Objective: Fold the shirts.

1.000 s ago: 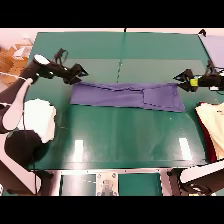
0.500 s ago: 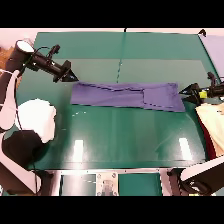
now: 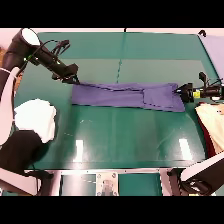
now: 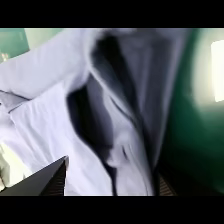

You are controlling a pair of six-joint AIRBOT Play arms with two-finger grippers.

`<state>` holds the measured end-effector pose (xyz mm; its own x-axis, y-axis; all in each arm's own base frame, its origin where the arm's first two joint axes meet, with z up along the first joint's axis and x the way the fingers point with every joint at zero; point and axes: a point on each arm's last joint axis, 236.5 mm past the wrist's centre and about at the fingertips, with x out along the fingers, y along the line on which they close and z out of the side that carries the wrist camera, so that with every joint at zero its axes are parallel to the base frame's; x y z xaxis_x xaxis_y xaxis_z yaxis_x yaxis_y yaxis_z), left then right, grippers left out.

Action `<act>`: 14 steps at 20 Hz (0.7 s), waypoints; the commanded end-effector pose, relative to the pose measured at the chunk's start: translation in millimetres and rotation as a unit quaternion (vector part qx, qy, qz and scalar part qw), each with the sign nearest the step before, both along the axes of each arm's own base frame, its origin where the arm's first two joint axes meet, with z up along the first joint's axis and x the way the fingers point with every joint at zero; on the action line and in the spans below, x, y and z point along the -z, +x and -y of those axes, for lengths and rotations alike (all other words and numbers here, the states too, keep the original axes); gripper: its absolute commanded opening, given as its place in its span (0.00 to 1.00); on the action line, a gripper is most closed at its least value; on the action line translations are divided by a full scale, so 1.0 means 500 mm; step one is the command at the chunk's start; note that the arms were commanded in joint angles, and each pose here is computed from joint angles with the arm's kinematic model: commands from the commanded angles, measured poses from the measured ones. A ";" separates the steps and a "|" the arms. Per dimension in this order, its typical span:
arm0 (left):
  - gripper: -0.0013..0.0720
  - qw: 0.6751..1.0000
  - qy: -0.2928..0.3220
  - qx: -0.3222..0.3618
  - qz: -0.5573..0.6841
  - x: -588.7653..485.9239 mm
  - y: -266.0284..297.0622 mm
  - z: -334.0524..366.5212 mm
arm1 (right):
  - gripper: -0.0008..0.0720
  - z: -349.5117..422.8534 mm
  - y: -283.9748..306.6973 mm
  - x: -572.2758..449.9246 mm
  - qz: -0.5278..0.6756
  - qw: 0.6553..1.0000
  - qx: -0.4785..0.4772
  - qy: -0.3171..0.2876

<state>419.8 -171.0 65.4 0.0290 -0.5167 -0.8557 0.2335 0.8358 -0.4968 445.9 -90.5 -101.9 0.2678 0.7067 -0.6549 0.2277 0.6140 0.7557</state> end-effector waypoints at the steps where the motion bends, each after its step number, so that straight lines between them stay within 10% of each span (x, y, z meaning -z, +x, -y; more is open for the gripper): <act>1: 0.04 1.000 0.013 0.012 0.018 -0.012 -0.039 0.028 | 0.85 -0.025 0.022 0.007 0.011 1.000 -0.022 -0.008; 5: 0.04 1.000 0.012 0.016 0.005 0.009 -0.092 0.050 | 0.76 -0.022 0.039 -0.001 0.021 0.999 -0.024 -0.016; 10: 0.05 1.000 -0.003 -0.005 0.030 0.022 -0.069 0.076 | 0.04 -0.021 0.038 0.004 0.019 0.999 -0.025 -0.019; 14: 0.05 0.997 -0.031 -0.031 0.066 0.003 -0.028 0.096 | 0.03 -0.020 0.039 0.003 0.021 0.999 -0.026 -0.020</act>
<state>391.9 -210.9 57.5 0.1069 -0.5327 -0.8395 0.2532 0.8311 -0.4951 463.8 -81.3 -105.4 0.2563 0.6915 -0.6754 0.1686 0.6560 0.7357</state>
